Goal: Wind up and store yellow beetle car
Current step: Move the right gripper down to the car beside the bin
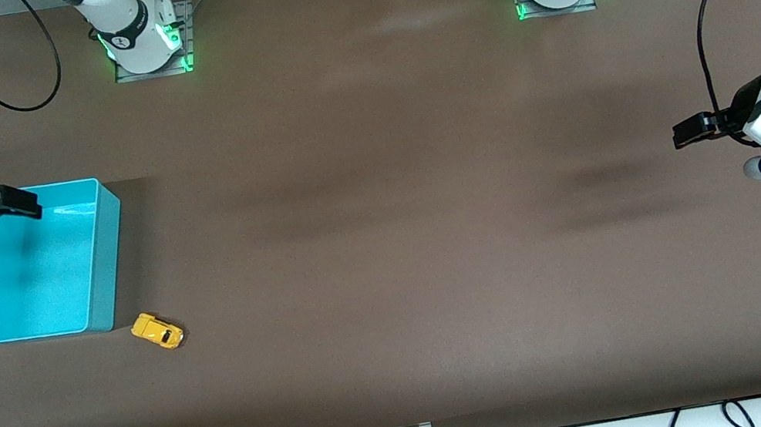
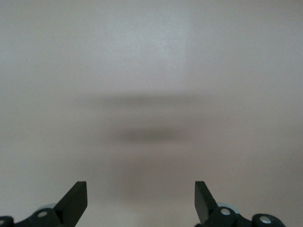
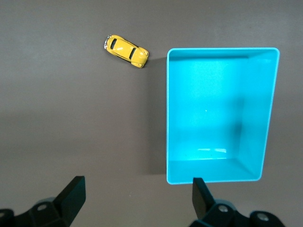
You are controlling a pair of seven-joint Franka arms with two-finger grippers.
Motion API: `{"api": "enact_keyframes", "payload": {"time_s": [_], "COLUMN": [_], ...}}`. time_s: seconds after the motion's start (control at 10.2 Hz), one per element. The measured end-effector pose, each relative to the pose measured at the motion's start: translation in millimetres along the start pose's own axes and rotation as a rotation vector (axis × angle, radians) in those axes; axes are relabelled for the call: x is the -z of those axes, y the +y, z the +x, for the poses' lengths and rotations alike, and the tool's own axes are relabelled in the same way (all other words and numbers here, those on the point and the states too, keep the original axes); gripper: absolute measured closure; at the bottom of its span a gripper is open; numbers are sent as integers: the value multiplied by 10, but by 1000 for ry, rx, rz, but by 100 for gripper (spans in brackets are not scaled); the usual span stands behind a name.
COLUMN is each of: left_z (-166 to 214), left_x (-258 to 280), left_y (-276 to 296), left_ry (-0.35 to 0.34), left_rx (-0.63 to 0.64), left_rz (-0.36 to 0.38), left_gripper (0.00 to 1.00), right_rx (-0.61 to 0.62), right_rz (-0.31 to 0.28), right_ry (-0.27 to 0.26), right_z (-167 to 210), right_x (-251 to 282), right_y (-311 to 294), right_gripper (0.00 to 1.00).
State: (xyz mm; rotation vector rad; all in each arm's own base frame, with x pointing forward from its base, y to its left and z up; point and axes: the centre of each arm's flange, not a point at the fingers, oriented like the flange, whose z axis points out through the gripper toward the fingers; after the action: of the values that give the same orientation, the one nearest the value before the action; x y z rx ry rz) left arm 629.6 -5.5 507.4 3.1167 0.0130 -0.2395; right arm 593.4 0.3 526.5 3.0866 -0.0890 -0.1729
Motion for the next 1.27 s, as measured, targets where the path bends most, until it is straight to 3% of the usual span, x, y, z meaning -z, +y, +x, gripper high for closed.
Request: {"api": "enact_keyframes", "payload": {"time_s": [0.49,1.08,1.27], "left_z": [8,7,7], "left_x": [186,189,190], "left_y": [-99,-119,-124], "left_ry": [36,36,36], "left_rx": [7,5,5], "left_rz": [-4,-4,-5], "left_gripper": [0,0,0], "right_rx": [8,2,-59], "right_rz": [39,43,55], "right_ry": [-20,137,194], "right_z": [380,765,914], "right_x": [-606,-1290,-1555], "right_y": [118,31,-118], "right_gripper": [0,0,0]}}
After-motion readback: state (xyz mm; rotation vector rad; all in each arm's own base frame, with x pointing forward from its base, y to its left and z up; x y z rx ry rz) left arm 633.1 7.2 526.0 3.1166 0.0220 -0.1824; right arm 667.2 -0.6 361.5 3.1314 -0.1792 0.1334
